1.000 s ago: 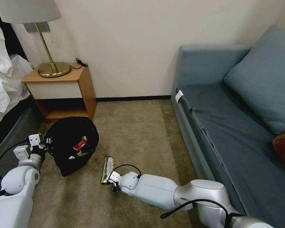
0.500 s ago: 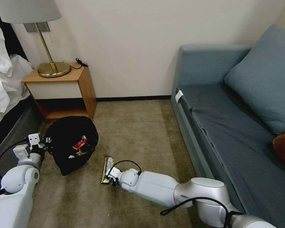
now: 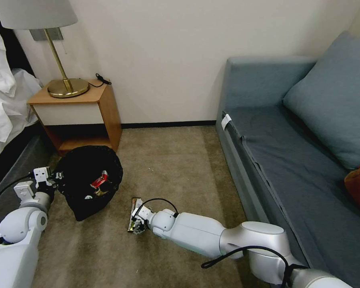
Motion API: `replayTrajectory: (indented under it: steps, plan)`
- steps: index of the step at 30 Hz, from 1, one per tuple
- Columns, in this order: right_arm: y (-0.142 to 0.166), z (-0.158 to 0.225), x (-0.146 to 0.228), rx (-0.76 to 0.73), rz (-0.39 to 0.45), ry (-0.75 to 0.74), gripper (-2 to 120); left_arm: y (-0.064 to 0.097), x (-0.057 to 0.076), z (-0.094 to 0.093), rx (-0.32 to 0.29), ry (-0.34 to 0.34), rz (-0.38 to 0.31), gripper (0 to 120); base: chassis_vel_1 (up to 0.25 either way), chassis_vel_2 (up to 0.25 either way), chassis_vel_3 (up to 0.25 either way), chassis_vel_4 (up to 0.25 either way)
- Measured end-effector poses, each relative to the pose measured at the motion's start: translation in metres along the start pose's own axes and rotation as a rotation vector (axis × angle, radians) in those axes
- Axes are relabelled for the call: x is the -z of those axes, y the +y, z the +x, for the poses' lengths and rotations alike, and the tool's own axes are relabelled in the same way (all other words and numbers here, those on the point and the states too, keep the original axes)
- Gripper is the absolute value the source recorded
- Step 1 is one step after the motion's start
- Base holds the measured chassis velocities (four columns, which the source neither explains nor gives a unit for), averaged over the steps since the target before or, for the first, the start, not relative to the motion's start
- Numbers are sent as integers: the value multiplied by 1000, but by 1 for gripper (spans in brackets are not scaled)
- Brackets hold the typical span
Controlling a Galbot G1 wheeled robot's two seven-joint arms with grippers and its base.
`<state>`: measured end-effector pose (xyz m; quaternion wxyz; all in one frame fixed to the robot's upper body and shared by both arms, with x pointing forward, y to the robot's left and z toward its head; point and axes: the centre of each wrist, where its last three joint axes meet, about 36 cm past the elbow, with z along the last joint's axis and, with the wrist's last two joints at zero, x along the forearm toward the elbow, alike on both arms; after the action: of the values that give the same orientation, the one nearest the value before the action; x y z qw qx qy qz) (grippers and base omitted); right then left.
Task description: Pick up the trash bin, then pick up the garbage on the floor and place it into the trash bin.
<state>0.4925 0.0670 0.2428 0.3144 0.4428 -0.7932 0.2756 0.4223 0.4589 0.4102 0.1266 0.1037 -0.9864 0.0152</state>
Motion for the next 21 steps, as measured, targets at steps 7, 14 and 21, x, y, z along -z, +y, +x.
replayTrajectory:
  steps: [7, 14, 21]
  plan:
    - [-5, -1, -2, -1, 17, -25, 100, -1, 0, -1, -2, 1, -1, 4, 0, 0, 0, 0]
    - [-4, -1, -4, 0, 17, -36, 100, -1, 0, -1, -4, 2, -1, 4, 0, 0, 0, 0]
    - [-3, -1, -5, -3, 15, -34, 100, -1, 0, -1, -3, 2, -3, 4, 0, 0, 0, 0]
